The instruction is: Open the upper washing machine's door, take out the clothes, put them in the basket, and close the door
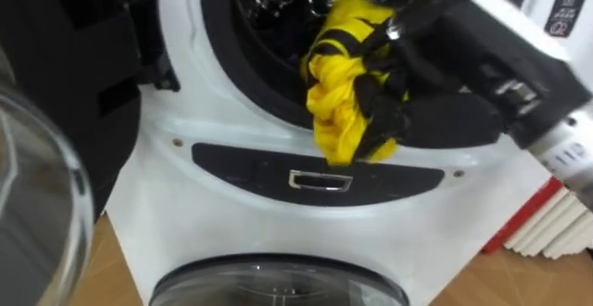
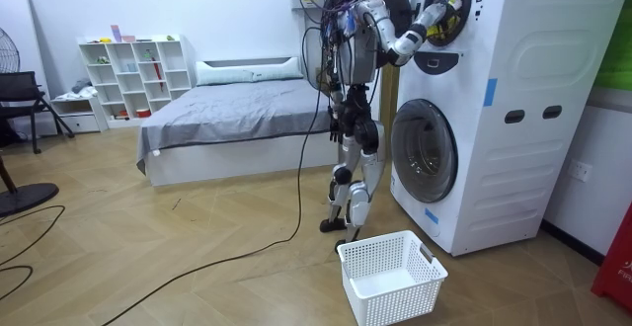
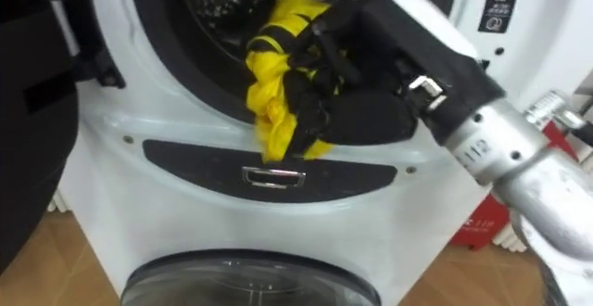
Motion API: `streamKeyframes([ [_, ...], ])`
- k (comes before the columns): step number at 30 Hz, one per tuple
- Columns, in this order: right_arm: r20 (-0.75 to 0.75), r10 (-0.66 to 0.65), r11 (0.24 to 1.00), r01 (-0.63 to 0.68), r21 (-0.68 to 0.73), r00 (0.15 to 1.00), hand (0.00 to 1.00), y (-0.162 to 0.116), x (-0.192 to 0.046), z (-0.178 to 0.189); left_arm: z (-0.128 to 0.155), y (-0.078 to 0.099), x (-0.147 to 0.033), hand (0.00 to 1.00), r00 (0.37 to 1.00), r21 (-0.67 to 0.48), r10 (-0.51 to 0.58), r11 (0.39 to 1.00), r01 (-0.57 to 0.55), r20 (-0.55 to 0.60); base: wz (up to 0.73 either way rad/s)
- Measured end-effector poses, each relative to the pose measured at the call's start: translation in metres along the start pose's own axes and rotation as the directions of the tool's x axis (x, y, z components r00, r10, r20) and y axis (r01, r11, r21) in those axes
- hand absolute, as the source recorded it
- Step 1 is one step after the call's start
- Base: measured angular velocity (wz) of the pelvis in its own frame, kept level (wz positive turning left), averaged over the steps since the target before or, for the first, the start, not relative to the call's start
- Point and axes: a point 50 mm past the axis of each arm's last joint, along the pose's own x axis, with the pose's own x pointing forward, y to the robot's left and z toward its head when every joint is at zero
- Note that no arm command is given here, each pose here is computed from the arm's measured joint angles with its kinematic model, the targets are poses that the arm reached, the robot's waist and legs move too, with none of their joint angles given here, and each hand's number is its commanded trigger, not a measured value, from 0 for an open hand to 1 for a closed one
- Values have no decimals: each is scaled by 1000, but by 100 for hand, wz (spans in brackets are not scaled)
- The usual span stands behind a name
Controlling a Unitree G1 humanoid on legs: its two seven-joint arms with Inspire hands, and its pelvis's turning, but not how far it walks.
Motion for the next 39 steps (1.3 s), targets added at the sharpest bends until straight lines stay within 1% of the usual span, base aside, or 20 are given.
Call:
streamKeyframes([
  [3,31,-57,998,56,18,998,100,-2,-1,4,-8,-3,-2,0,1000,1,-2,1000,2,-8,-12],
  [9,95,-181,983,176,57,979,100,-18,-6,11,-13,-4,-3,0,1000,1,-5,1000,5,-6,-2],
  [16,163,-335,941,320,111,928,100,-31,-15,18,-15,-6,-4,0,1000,-10,-10,1000,11,14,-1],
  [20,158,-393,914,366,177,906,100,-38,-23,17,-15,-5,-4,0,1000,-18,-11,1000,11,22,-1],
  [25,160,-436,891,399,218,886,100,-44,-27,18,-15,-3,-3,0,1000,-28,-2,1000,3,25,-3],
  [27,156,-448,882,407,239,880,100,-46,-32,17,-15,-2,-3,0,999,-33,0,999,1,33,-8],
  [29,133,-468,857,412,309,874,100,-48,-39,13,-17,-3,-4,0,999,-35,-2,999,4,34,-6],
  [30,129,-472,852,414,320,872,100,-48,-40,13,-18,-3,-4,0,999,-34,-3,999,5,32,-6],
  [33,113,-508,834,455,314,854,100,-54,-48,12,-20,-2,-4,0,1000,-42,-1,999,2,25,-21],
  [35,90,-541,817,497,293,836,100,-59,-57,10,-21,3,-3,0,1000,-57,12,998,-11,19,-22],
  [39,63,-576,798,543,263,815,100,-64,-65,7,-19,6,-2,0,999,-63,23,998,-22,27,-29],
])
